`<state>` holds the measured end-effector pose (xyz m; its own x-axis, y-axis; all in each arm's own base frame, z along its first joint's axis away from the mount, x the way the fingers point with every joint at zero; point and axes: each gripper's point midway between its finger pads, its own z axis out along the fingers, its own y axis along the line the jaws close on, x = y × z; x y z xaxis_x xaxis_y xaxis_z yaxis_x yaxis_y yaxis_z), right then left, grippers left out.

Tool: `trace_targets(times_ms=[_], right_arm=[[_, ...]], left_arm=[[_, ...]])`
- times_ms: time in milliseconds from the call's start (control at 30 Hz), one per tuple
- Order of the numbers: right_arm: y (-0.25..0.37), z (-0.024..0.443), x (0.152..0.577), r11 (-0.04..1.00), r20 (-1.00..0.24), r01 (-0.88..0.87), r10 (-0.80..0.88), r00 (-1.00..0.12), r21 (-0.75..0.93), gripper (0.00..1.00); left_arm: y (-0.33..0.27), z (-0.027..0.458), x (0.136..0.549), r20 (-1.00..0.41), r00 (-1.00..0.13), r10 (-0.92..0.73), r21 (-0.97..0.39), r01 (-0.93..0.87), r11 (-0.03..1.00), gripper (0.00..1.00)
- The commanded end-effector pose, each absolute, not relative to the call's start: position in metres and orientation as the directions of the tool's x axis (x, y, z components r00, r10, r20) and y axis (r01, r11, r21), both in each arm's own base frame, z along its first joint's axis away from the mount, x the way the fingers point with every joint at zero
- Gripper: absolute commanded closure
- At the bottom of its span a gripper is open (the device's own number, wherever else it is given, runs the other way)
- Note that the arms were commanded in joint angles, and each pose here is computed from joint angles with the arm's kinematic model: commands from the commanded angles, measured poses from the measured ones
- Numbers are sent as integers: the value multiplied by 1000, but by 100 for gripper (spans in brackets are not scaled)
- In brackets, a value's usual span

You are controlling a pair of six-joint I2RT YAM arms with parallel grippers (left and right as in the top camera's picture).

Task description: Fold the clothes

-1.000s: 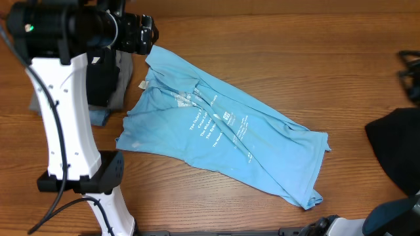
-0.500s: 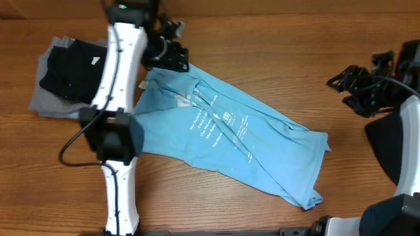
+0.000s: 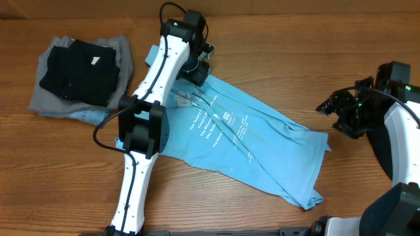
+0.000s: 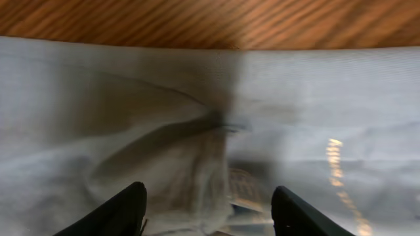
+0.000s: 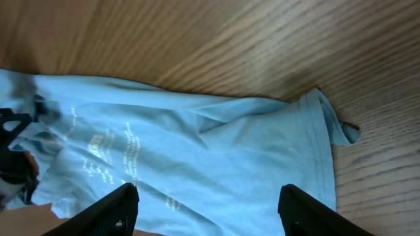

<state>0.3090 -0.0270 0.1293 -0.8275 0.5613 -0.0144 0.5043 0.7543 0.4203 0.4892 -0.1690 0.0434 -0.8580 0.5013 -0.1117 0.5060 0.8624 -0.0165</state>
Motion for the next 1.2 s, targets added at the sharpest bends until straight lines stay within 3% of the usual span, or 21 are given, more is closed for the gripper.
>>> trace_targets(times_ms=[0,200,400,533,733,867,1033,1133,1167], right_arm=[[-25,114,300,756,15,516,558,-829,404,28],[-25,106,300,756,11,514,559,-829,405,28],[-26,107,304,758,-6,508,559,-829,409,28],[-29,106,303,763,-11,511,560,-828,395,28],[-38,98,297,772,-14,541,578,-816,333,28],[-54,79,282,732,1,645,661,-750,219,29],[-48,56,285,723,-14,637,664,-748,268,42],[-49,43,289,721,-48,633,669,-741,281,41],[-50,40,291,721,-61,631,671,-739,285,37]], left_arm=[[-157,27,493,-71,-853,517,56,514,856,44],[-161,18,489,-57,-855,515,24,515,857,71],[-159,18,486,-43,-856,515,20,515,857,74],[-160,18,487,-49,-856,515,22,515,857,95],[-146,45,498,-78,-865,496,121,485,866,96],[-144,74,505,-135,-861,490,144,472,870,96],[-140,84,508,-152,-867,475,156,453,878,96],[-130,88,512,-159,-892,422,196,391,899,96],[-127,91,513,-166,-900,403,205,368,907,96]])
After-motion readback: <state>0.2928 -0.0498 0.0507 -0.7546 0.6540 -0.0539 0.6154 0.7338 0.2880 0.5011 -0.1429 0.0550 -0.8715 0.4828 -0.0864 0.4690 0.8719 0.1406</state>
